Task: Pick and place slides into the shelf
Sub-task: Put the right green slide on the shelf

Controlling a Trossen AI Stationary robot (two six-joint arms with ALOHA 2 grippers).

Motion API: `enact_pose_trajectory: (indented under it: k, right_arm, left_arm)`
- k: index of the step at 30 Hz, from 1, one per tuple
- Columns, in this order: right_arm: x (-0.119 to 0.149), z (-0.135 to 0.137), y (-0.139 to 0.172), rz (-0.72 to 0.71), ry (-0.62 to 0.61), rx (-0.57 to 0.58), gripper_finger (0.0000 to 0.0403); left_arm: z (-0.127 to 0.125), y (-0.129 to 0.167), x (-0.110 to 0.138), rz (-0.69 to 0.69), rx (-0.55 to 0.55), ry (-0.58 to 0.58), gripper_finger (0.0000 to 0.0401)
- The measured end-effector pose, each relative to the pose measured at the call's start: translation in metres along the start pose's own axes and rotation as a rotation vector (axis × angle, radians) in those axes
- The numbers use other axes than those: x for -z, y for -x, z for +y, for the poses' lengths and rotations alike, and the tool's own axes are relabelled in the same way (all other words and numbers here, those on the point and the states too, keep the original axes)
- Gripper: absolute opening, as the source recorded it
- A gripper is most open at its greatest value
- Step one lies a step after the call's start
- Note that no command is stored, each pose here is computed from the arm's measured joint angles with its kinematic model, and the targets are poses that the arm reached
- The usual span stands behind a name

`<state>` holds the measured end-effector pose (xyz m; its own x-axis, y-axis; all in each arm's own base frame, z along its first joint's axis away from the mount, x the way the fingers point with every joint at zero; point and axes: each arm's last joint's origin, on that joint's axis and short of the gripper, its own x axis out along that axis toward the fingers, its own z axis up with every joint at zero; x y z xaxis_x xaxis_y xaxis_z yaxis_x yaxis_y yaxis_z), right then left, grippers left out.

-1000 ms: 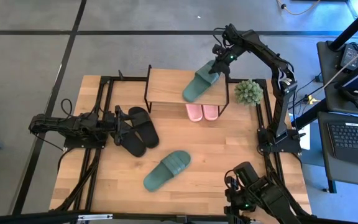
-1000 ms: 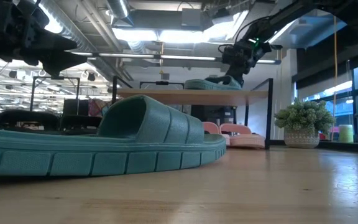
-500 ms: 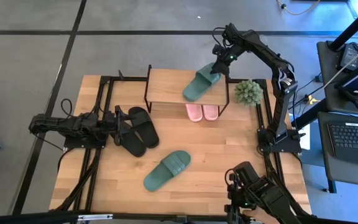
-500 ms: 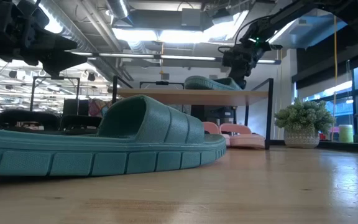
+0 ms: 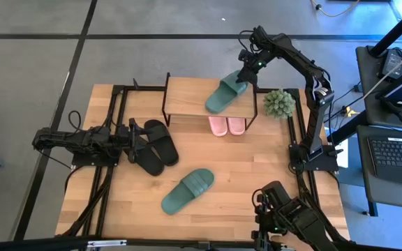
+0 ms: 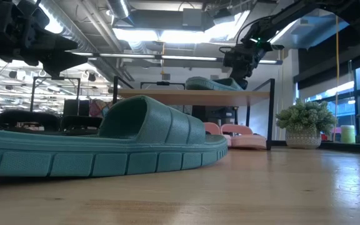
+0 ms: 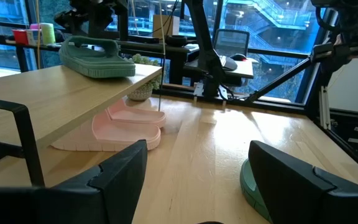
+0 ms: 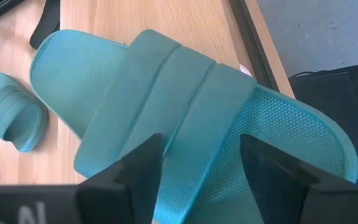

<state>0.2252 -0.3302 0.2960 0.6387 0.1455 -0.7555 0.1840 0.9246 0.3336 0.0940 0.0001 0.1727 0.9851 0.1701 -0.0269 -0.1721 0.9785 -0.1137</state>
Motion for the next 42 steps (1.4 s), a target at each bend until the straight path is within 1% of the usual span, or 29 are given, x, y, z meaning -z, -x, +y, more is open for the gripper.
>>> enact_pose_trajectory:
  k: [6,13,17,26,28,31,33,36,39,40,42]
  right_arm:
    - [0.000,0.000,0.000,0.001,-0.005,0.001,0.0235]
    - [-0.001,-0.001,0.000,-0.002,0.002,0.009,0.0292]
    - [-0.005,0.000,0.004,0.014,0.015,0.063,0.0314]
    - [-0.027,0.012,0.028,-0.056,0.088,0.119,0.0320]
    - [-0.034,0.017,0.034,-0.083,0.077,0.130,0.0320]
    - [-0.047,0.029,0.037,-0.130,0.015,0.108,0.0320]
    - [-0.054,0.042,0.031,-0.133,0.039,0.075,0.0320]
    - [-0.065,0.065,0.011,-0.118,0.122,0.021,0.0320]
    - [-0.075,0.091,-0.015,-0.107,0.246,-0.021,0.0320]
    - [-0.079,0.099,-0.023,-0.100,0.275,-0.012,0.0320]
    - [-0.087,0.117,-0.039,-0.083,0.319,0.064,0.0320]
  left_arm:
    - [0.000,0.000,0.000,0.001,0.000,0.000,0.0273]
    - [0.000,0.000,0.000,0.000,0.000,0.000,0.0273]
    - [0.000,0.000,0.000,0.000,-0.001,0.000,0.0273]
    - [0.000,0.000,0.000,0.000,-0.001,0.000,0.0273]
    - [0.000,0.000,0.000,0.000,-0.001,0.000,0.0273]
    - [0.000,0.000,0.000,0.000,-0.001,0.000,0.0273]
    - [0.000,0.000,0.000,0.000,-0.001,0.000,0.0273]
    - [0.000,0.000,0.000,0.000,-0.001,0.000,0.0273]
    - [0.000,0.000,0.000,0.000,0.000,0.000,0.0273]
    - [0.000,0.000,0.000,0.000,-0.001,0.000,0.0273]
    - [0.000,0.000,0.000,0.000,-0.001,0.001,0.0273]
